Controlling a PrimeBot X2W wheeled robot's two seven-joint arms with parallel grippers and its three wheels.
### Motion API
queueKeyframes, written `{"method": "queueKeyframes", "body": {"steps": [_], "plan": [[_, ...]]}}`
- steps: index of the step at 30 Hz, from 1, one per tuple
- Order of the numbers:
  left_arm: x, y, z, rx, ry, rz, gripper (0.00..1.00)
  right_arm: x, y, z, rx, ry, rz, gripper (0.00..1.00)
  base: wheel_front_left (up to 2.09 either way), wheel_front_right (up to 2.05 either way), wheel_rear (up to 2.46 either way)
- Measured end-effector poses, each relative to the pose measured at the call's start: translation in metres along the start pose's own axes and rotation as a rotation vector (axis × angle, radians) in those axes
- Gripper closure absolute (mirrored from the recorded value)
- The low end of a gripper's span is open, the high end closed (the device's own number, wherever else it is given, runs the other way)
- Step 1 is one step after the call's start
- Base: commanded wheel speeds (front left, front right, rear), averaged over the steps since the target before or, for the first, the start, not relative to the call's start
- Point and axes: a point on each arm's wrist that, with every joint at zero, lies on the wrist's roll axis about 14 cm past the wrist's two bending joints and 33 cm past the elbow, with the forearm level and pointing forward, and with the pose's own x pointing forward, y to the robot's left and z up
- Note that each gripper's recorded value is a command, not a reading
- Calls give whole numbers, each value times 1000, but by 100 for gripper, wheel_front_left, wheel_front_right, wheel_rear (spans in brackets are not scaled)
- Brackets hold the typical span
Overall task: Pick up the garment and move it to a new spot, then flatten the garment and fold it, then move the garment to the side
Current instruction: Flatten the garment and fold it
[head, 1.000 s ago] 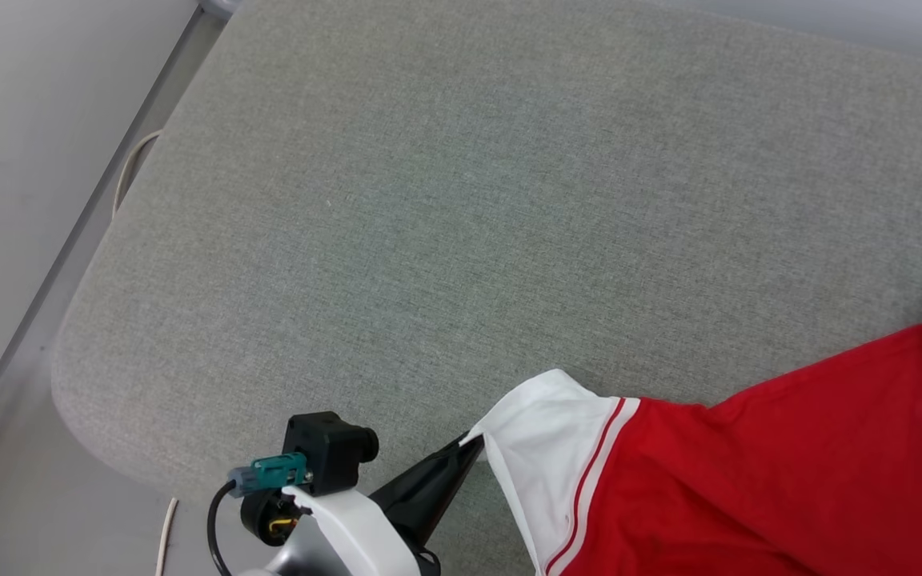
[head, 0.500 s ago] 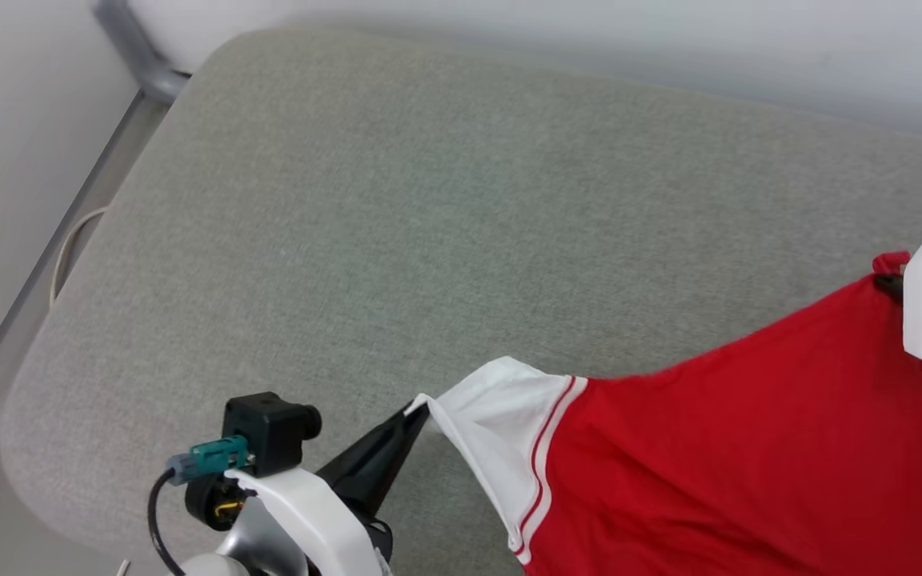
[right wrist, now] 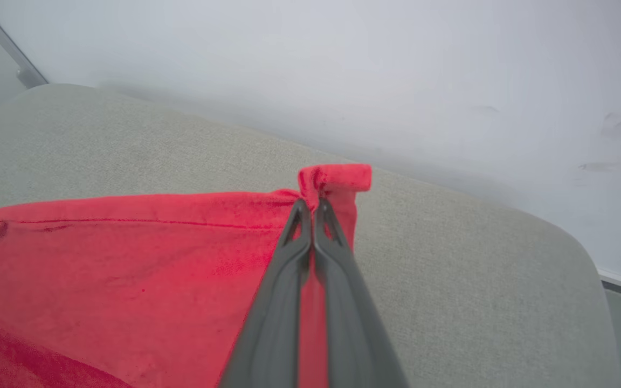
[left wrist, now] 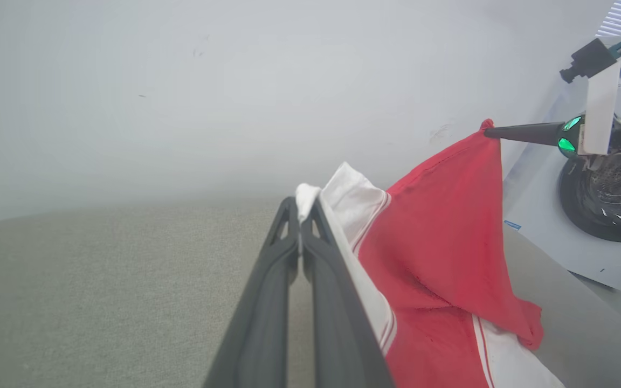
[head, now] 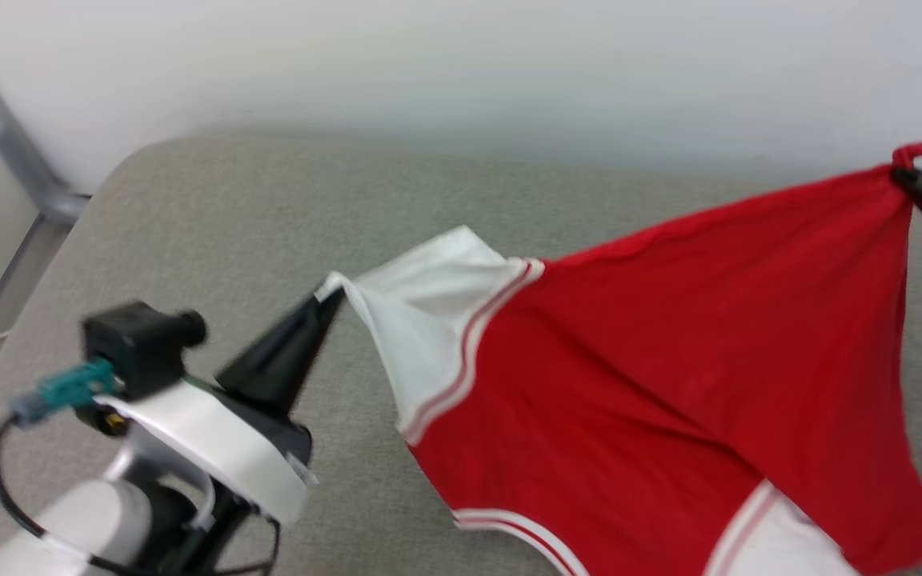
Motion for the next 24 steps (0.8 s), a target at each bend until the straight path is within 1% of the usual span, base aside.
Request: {"method": "queueKeyframes", "body": {"steps": [7,12,15,18,24], "plan": [[18,-17,95,121,-242,-89,100,-61,-11,62,-45,-215,-45,100,0,0,0],[22,-34,156,210,-390,-142,100,-104,-17,94,-68,-347,-78,100,0,0,0],[22,-45,186,247,-473,-162,100,-123,-18,105,-83,-402,-94,100,0,0,0],[22,-52,208,316,-524,-168,100,-137,-21,112,-91,-441,-110,100,0,0,0],[25,-65,238,409,-596,-192,100,-154,-28,122,-80,-503,-133,100,0,0,0]]}}
